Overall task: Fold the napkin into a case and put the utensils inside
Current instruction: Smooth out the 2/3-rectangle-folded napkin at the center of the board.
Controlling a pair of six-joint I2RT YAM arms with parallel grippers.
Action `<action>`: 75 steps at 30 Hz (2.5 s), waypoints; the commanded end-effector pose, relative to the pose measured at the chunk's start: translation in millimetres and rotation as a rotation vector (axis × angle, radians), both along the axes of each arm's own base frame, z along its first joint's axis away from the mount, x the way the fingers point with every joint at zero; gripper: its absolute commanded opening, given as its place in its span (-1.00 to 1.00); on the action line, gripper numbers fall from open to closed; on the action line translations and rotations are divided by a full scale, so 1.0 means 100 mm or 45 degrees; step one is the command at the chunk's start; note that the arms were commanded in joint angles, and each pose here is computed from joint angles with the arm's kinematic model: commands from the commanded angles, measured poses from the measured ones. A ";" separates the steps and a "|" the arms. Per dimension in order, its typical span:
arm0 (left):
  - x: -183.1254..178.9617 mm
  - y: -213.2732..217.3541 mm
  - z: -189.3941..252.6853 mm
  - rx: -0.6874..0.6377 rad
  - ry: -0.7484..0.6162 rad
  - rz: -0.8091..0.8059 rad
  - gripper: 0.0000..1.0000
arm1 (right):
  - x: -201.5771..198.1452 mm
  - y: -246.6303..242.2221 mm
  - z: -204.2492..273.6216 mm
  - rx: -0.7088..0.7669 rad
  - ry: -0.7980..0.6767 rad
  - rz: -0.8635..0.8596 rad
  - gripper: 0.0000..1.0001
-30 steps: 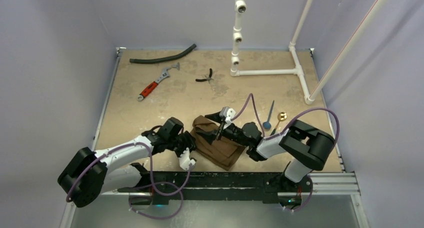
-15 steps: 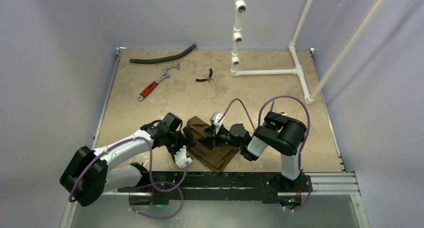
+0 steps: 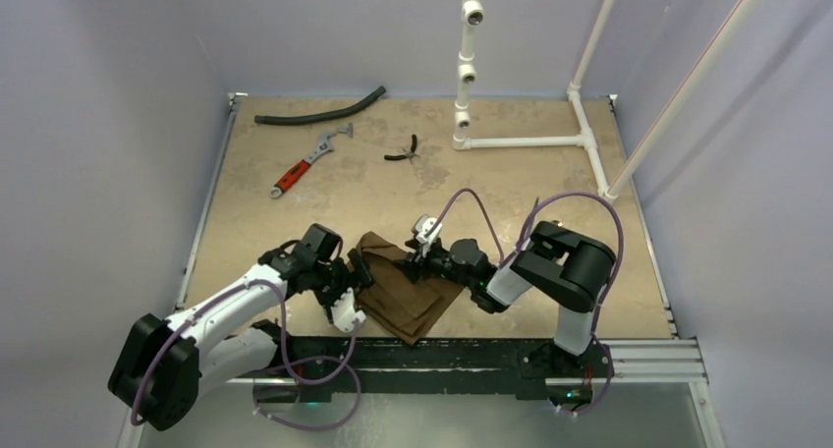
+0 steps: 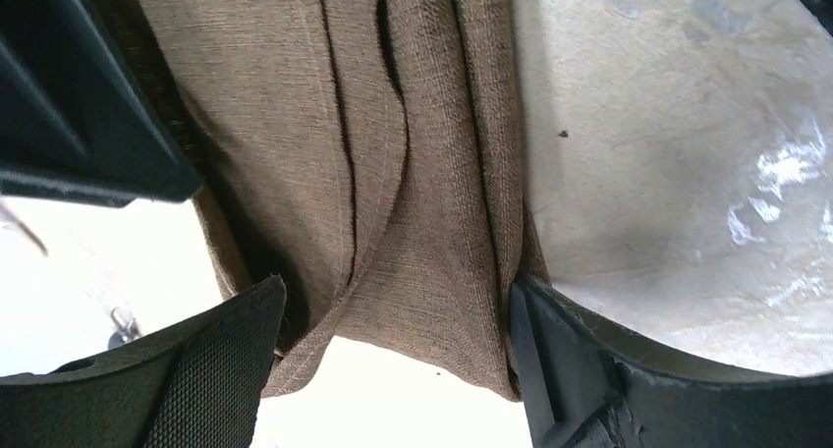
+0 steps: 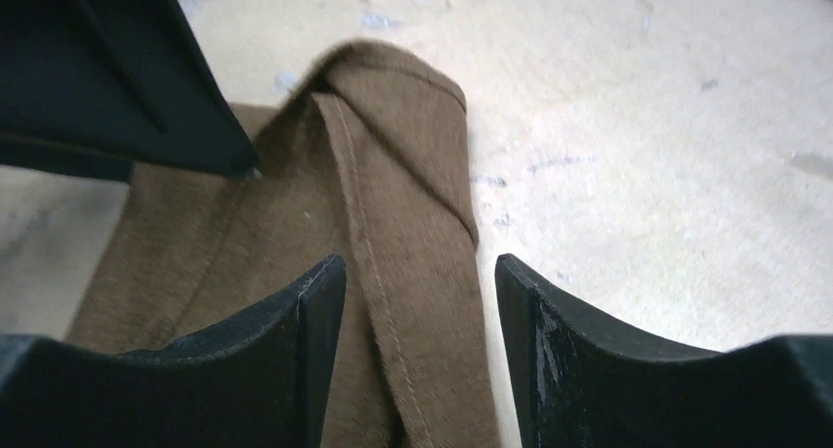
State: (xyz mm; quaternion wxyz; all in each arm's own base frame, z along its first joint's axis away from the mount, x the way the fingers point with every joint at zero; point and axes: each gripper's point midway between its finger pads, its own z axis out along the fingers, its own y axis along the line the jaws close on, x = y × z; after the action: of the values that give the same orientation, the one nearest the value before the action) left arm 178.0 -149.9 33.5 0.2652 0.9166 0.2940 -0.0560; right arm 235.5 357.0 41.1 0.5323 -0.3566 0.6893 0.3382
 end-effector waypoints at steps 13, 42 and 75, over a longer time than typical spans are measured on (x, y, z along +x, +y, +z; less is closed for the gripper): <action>0.00 -0.23 -0.03 -0.196 0.015 0.151 0.16 | -0.15 0.30 0.75 0.272 0.162 0.060 0.14; 0.74 -0.40 0.76 -0.523 0.360 0.954 0.87 | -1.10 0.30 -0.01 -0.006 0.351 0.135 -0.75; 0.69 -0.57 0.25 -0.339 0.393 0.873 0.14 | -1.24 0.32 0.27 0.012 0.256 0.124 -0.31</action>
State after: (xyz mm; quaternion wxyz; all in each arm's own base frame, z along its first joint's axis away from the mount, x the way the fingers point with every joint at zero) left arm 244.4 -211.4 64.2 0.3349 0.6882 0.6235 -0.1596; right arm 105.1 383.8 30.8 0.4006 -0.3700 0.7450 0.3843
